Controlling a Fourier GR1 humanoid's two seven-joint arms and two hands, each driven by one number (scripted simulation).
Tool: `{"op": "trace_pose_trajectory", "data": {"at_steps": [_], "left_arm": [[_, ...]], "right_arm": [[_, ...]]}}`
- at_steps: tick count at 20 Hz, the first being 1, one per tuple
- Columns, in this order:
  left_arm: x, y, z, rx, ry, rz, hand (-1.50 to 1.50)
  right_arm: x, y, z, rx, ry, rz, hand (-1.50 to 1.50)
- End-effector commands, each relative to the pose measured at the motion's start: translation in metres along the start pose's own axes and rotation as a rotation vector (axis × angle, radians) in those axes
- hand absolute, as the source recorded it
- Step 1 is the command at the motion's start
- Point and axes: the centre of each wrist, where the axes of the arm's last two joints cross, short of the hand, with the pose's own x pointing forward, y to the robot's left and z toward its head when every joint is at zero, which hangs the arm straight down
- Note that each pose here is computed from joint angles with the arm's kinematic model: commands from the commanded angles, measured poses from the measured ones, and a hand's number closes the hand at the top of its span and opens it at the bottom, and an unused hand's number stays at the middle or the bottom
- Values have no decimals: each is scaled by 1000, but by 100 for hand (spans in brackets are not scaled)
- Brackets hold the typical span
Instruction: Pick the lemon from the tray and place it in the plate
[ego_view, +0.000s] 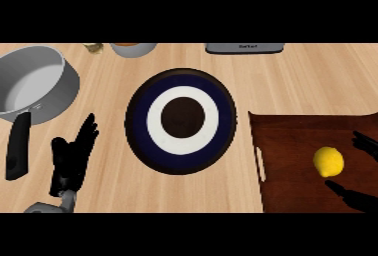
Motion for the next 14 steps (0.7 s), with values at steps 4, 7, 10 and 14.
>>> {"op": "trace_pose_trajectory", "data": {"at_steps": [4, 7, 10, 14], "left_arm": [[1, -18, -2, -19, -6, 2, 0], [10, -2, -7, -3, -11, -2, 0], [0, 0, -2, -19, 3, -7, 0], [12, -11, -15, -20, -1, -3, 0]], "right_arm": [[24, -50, -11, 108, 71, 407, -150], [49, -65, -32, 175, 144, 490, -150], [79, -57, -38, 273, 209, 545, -150], [82, -30, -45, 447, 340, 570, -150]]}}
